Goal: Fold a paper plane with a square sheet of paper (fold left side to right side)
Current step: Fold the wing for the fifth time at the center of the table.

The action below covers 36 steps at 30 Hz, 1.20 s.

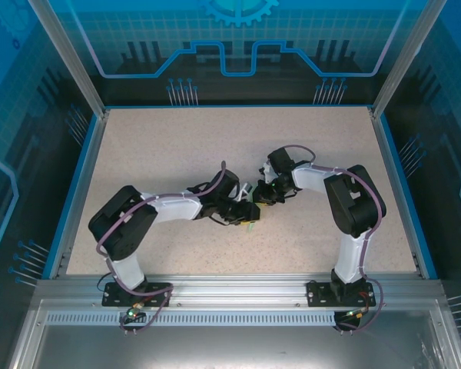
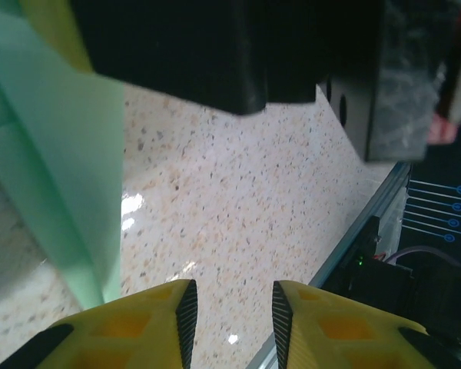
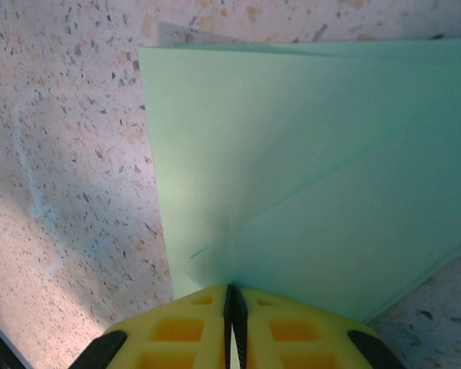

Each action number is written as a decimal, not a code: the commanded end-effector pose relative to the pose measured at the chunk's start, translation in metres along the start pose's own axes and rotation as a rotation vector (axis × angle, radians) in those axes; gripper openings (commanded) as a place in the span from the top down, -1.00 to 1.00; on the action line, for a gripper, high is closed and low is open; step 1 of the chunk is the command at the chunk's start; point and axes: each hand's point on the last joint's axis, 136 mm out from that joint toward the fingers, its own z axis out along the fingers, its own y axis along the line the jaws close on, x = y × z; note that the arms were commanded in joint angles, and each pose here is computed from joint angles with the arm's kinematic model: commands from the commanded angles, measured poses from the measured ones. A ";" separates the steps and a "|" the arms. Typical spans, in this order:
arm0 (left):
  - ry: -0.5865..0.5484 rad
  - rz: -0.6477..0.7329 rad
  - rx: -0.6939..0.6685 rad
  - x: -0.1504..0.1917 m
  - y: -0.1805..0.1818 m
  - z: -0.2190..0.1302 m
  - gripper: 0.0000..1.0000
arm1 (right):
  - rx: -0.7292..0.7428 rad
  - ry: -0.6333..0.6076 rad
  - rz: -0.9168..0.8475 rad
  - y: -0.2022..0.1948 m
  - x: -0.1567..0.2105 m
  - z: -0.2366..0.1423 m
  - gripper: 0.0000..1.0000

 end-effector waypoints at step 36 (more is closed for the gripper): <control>-0.158 0.243 0.068 0.006 -0.048 -0.065 -0.24 | 0.250 -0.388 -0.058 -0.005 -0.020 -0.141 -0.08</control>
